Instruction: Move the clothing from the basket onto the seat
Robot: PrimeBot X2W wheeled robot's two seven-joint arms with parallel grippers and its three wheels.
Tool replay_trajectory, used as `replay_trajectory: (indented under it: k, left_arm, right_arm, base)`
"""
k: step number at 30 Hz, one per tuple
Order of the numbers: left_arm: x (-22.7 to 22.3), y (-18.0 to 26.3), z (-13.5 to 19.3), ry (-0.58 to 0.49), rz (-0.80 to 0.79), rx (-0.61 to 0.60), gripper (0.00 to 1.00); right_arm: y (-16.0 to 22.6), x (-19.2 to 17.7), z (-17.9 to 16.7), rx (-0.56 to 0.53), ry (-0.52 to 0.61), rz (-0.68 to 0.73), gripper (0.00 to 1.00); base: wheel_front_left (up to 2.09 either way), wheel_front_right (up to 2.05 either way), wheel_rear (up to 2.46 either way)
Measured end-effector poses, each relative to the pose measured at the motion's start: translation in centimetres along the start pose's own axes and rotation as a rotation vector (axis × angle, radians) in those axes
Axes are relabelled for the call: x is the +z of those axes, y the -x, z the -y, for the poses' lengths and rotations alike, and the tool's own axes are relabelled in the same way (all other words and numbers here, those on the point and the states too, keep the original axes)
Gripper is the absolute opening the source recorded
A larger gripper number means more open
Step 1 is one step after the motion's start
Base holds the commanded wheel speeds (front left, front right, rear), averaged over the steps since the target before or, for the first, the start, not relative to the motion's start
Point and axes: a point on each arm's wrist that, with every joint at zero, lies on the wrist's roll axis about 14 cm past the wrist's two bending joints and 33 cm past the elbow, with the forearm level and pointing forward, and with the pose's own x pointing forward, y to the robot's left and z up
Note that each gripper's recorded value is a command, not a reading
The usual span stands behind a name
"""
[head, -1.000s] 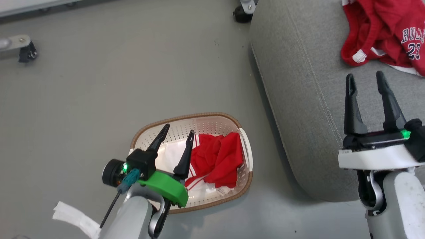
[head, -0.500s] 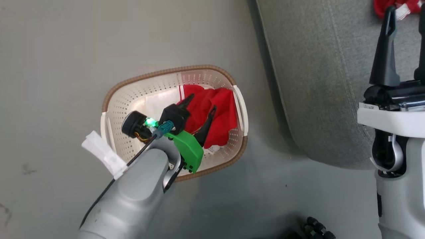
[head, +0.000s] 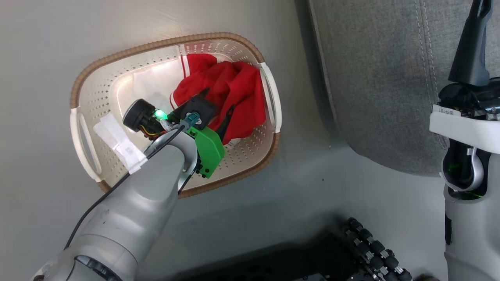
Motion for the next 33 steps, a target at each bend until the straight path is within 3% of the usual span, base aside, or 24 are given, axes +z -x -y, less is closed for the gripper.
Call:
replay_trajectory:
  k: [9,19,20,21,22,25,33]
  left_arm:
    - [-2.3,-2.7,1.1,0.035,-0.046,-0.062,1.00]
    - [-2.2,-4.9,0.1,0.077,-0.031,-0.058,1.00]
    - [-2.2,-5.0,0.3,0.068,-0.029,-0.067,0.88]
    - [-2.0,-5.1,0.4,0.066,-0.022,-0.072,0.48]
    - [-1.7,-5.2,0.4,0.067,-0.013,-0.074,0.00]
    - [-1.1,-5.2,0.1,0.054,0.010,-0.074,0.00]
    - [2.7,-3.6,-0.2,0.141,0.142,-0.040,0.00]
  right_arm:
    - [0.2,-1.5,0.5,0.003,0.046,-0.033,1.00]
    - [0.8,-2.5,1.0,-0.002,0.073,-0.063,1.00]
    - [0.8,-2.5,1.0,-0.003,0.075,-0.065,1.00]
    - [0.8,-2.5,1.1,-0.004,0.076,-0.065,1.00]
    - [0.8,-2.5,1.1,-0.005,0.077,-0.065,1.00]
    - [0.8,-2.6,1.1,-0.004,0.081,-0.064,1.00]
    - [0.1,-0.9,0.1,0.018,0.067,-0.015,1.00]
  base:
    - [0.00,0.00,0.00]
    - [0.00,0.00,0.00]
    - [0.00,0.00,0.00]
    - [0.00,0.00,0.00]
    - [0.00,0.00,0.00]
    - [0.00,0.00,0.00]
    - [0.00,0.00,0.00]
